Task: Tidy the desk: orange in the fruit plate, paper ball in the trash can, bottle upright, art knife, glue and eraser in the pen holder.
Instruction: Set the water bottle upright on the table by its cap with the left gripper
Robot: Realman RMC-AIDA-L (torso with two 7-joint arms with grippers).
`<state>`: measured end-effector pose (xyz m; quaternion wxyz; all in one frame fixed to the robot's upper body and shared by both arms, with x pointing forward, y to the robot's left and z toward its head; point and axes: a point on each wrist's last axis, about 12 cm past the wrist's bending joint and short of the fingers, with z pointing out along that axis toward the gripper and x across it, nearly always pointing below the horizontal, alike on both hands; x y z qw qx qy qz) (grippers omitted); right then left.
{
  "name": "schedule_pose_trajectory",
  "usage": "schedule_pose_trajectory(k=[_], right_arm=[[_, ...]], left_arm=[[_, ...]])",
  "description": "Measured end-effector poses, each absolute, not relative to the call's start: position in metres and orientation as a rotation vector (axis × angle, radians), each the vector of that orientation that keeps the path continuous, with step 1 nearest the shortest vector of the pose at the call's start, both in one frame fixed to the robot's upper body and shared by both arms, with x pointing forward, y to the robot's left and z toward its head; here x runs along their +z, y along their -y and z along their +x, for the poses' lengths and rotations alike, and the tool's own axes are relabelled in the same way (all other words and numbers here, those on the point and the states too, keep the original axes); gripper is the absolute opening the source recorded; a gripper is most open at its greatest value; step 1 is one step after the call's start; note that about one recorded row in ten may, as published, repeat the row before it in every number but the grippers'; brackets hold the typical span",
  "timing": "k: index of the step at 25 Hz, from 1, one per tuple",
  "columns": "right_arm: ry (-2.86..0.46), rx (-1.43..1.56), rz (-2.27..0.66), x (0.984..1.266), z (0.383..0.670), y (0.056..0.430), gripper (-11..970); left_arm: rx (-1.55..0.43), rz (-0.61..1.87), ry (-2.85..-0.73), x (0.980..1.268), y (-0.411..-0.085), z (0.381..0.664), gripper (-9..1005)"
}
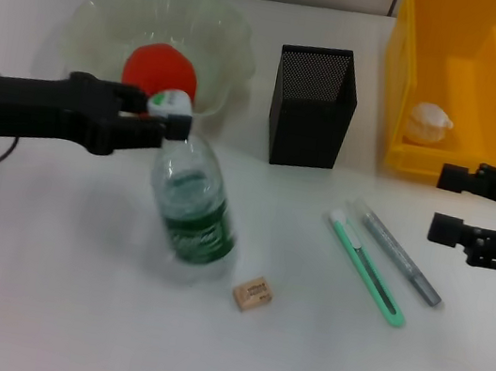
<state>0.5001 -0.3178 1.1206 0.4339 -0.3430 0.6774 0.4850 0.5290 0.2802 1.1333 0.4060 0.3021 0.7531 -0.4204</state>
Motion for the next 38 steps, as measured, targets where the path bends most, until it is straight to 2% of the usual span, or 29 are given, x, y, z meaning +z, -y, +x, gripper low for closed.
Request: schedule_pose_trajectory(k=[8,15,23,28,38], right_arm=[[-1.660,1.252,-0.818,1.120,0.501,0.307,814],[-1.614,1.315,-0.781,1.112,0.500,0.294,811],[-1.511,1.326,-0.706,1.096,0.493,0.286,808],[-1.490,1.321,-0.685,1.090,0.498,0.276,806],[-1.485,1.320,-0.686,1.086,0.506,0.262,803]], left_arm=[[-1.097,0.670,-1.595,1.109,-0.300,0.510,444],[-0.930,0.567,-1.409,1.074,-0.304,0.488,444],[-0.714,0.472,-1.354,1.051,-0.307,0.472,442],[-0.629,0.443,-1.339,1.045,-0.304,0.472,439],[-0.503,0.335,-1.379,1.034,-0.300,0.479,506]])
